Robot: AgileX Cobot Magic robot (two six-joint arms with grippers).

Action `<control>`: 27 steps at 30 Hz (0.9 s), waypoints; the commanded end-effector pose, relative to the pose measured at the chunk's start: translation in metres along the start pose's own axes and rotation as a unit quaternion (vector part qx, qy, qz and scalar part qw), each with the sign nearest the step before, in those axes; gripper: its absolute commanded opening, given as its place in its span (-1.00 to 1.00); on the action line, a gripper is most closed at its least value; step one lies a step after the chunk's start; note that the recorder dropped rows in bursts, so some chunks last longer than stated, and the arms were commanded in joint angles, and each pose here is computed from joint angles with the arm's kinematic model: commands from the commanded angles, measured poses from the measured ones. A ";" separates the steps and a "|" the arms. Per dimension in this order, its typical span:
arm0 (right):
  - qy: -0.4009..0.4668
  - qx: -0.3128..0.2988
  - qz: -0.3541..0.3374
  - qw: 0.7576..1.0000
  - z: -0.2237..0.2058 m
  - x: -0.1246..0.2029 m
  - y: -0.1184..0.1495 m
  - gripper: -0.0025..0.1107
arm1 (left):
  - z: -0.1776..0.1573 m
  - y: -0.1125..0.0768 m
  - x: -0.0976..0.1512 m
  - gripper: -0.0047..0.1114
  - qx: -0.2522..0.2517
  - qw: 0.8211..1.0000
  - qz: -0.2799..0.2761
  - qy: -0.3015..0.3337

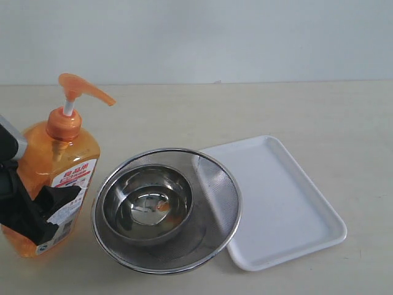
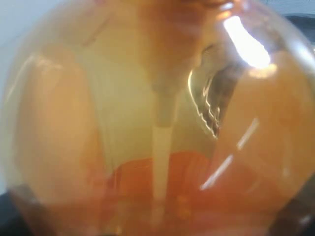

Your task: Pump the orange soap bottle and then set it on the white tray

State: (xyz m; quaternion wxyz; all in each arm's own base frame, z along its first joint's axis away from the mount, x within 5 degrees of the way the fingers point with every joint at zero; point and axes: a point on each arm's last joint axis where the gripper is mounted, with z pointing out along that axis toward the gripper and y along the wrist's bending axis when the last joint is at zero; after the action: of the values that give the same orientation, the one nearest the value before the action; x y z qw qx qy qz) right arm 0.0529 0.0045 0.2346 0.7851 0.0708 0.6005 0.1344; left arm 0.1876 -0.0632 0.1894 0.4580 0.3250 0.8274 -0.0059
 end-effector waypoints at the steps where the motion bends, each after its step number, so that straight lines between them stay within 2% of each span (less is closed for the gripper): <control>1: 0.006 -0.125 -0.016 0.992 0.011 -0.019 0.027 -0.96 | -0.001 0.001 -0.006 -0.84 -0.001 1.000 -0.004 -0.019; 4: 0.034 -0.236 -0.034 0.970 0.025 -0.028 0.050 -0.96 | -0.001 0.001 -0.006 -0.84 -0.001 1.000 -0.004 -0.019; 6: 0.065 -0.258 -0.024 0.964 0.041 -0.030 0.055 -0.96 | -0.001 0.001 -0.006 -0.84 -0.001 1.000 -0.004 -0.019; 9: 0.112 -0.292 0.027 0.950 0.065 -0.026 0.062 -0.96 | -0.001 0.001 -0.006 -0.84 -0.001 1.000 -0.004 -0.019; 13: 0.161 -0.359 0.105 0.913 0.091 -0.012 0.070 -0.96 | -0.001 0.001 -0.006 -0.84 -0.001 1.000 -0.004 -0.019; 18: 0.202 -0.429 0.141 0.869 0.117 0.005 0.079 -0.96 | -0.001 0.001 -0.006 -0.84 -0.001 1.000 -0.004 -0.019; 22: 0.220 -0.479 0.106 0.843 0.140 0.017 0.099 -0.96 | -0.001 0.001 -0.007 -0.84 -0.001 1.000 -0.004 -0.023; 27: 0.256 -0.508 0.066 0.820 0.164 0.033 0.140 -0.96 | -0.001 0.001 -0.007 -0.84 0.000 1.000 0.002 -0.022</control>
State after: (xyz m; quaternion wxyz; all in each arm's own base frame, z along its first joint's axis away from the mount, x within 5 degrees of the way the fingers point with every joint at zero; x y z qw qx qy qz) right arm 0.1926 0.1345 0.2850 0.5265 -0.3064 0.6130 0.5031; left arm 0.1880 -0.0633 0.1899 0.4587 0.3242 0.8273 -0.0062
